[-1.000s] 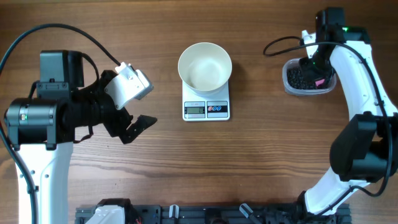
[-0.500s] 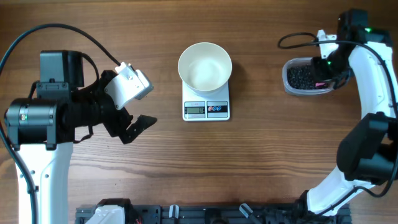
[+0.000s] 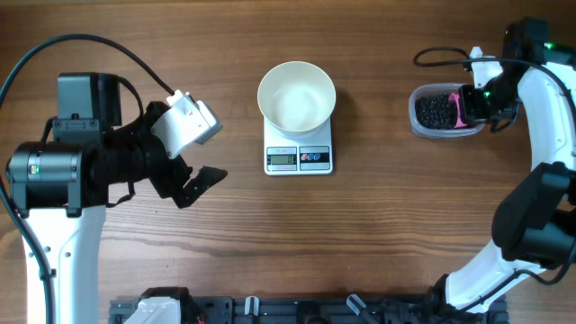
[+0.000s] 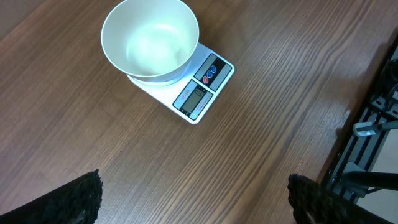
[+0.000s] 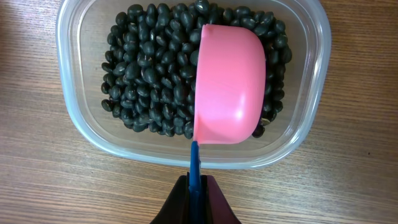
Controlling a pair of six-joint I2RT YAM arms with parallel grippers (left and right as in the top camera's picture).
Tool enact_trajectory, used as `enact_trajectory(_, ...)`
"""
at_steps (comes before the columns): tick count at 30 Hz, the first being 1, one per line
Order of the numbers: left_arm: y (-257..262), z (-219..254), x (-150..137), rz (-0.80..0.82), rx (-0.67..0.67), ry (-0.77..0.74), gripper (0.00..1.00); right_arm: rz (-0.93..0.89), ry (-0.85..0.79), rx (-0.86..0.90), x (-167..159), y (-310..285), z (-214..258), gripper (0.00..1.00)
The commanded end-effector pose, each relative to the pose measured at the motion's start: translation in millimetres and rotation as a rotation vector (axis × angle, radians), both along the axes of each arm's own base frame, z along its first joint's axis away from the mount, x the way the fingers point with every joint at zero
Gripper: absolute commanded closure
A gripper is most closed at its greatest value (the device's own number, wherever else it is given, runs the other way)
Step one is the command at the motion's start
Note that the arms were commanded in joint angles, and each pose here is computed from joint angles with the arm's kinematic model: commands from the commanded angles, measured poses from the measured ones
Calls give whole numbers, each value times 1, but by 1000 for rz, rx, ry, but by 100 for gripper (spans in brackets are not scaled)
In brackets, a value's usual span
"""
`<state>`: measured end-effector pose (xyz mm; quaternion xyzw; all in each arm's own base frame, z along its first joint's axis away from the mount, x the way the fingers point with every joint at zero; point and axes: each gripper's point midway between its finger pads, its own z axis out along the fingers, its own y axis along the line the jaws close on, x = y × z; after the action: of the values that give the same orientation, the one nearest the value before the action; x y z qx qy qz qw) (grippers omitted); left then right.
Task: Scoop item into bowl and weigh 150g on scale
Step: 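Drag the scoop through the beans to fill it with the right gripper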
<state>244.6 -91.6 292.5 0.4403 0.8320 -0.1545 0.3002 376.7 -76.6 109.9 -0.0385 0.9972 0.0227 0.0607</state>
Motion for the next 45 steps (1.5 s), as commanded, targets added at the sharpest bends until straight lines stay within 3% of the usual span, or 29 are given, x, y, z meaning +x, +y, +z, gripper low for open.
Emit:
enact_trajectory(1, 2, 6, 1, -5, 6, -27, 0, -33, 49, 69, -6, 4, -13, 96)
enact_trajectory(27, 2, 6, 1, -5, 6, -27, 0, -125, 9, 209, -6, 11, -48, 96)
enact_trajectory(45, 2, 6, 1, -5, 6, -27, 0, -154, 28, 287, -16, 23, -26, 96)
